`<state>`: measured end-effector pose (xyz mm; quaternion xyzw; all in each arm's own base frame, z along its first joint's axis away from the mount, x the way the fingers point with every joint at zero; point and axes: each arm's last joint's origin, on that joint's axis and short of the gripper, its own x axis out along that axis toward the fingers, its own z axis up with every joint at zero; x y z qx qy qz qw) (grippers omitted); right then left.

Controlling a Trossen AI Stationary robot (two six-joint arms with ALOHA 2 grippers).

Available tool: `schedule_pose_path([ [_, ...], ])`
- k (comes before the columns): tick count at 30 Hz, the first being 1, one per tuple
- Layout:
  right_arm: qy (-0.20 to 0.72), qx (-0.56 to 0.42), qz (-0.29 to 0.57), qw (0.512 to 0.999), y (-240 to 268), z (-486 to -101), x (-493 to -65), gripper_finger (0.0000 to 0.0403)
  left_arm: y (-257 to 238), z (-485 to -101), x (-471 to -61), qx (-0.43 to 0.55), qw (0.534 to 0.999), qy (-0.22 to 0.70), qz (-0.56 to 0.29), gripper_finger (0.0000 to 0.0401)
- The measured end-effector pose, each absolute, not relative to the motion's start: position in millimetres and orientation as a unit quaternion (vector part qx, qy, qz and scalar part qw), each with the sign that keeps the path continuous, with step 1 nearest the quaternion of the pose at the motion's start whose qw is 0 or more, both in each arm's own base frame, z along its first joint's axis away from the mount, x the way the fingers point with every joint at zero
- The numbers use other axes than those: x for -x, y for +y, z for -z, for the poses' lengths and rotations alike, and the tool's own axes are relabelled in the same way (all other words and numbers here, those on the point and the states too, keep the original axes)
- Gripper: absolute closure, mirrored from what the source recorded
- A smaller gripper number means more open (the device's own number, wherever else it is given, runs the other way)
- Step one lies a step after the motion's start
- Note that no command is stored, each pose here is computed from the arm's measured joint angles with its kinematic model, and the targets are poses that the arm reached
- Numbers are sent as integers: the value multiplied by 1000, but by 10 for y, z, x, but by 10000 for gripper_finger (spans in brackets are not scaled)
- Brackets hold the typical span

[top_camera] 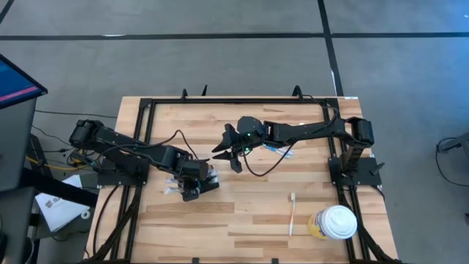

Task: Pick & Place toothbrushing station
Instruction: Put the left mouthwash into the middle section of the mesh organizer

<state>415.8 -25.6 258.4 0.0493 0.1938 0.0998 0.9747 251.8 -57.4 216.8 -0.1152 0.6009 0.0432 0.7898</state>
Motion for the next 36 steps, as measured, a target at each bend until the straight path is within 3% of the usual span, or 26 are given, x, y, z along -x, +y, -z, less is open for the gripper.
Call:
schedule_pose_path([
  [13,194,-49,-100,975,-256,-2584,-4158,294,-574,-2168,-2517,114,790,601,-43,271],
  [36,194,-49,-100,975,-256,-2583,-4158,294,-550,-2400,-2401,120,819,561,-21,270],
])
